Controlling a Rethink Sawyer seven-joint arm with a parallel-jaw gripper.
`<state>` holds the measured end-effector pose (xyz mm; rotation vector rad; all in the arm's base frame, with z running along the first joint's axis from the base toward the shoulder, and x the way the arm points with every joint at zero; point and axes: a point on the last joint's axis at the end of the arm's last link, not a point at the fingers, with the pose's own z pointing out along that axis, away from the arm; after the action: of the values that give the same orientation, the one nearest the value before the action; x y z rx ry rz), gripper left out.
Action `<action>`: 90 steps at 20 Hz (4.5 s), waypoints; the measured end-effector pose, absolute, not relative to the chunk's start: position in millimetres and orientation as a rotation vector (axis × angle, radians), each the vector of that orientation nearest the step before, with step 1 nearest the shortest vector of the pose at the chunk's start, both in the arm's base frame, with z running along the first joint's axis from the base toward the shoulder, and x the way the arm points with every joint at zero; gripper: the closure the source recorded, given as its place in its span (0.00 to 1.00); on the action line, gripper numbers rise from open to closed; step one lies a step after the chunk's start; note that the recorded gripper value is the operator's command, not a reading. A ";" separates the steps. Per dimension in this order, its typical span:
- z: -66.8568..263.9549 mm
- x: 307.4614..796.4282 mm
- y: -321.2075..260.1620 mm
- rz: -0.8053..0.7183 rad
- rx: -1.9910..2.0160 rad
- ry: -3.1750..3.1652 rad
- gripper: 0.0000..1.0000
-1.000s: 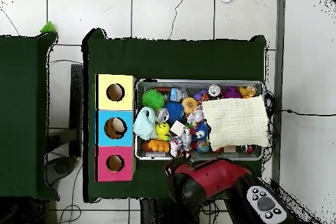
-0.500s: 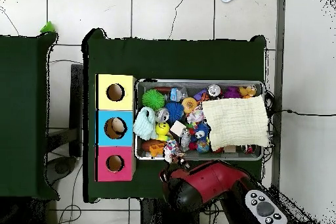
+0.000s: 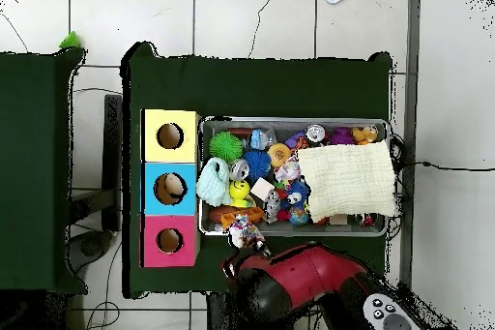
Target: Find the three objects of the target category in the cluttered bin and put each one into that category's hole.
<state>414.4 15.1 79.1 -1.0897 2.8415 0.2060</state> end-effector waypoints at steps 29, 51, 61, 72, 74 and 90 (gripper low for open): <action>187.2 458.6 133.2 0.260 -1.149 2.882 1.00; 232.3 550.6 230.9 0.302 -1.202 2.747 1.00; 249.3 586.3 246.9 0.314 -1.180 2.716 1.00; 226.2 588.6 238.6 0.319 -1.198 2.729 1.00; 218.5 587.8 236.0 0.317 -1.209 2.733 1.00; 172.7 583.7 223.3 0.288 -1.259 2.725 1.00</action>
<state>583.7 223.3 172.7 -1.2587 2.7246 0.2876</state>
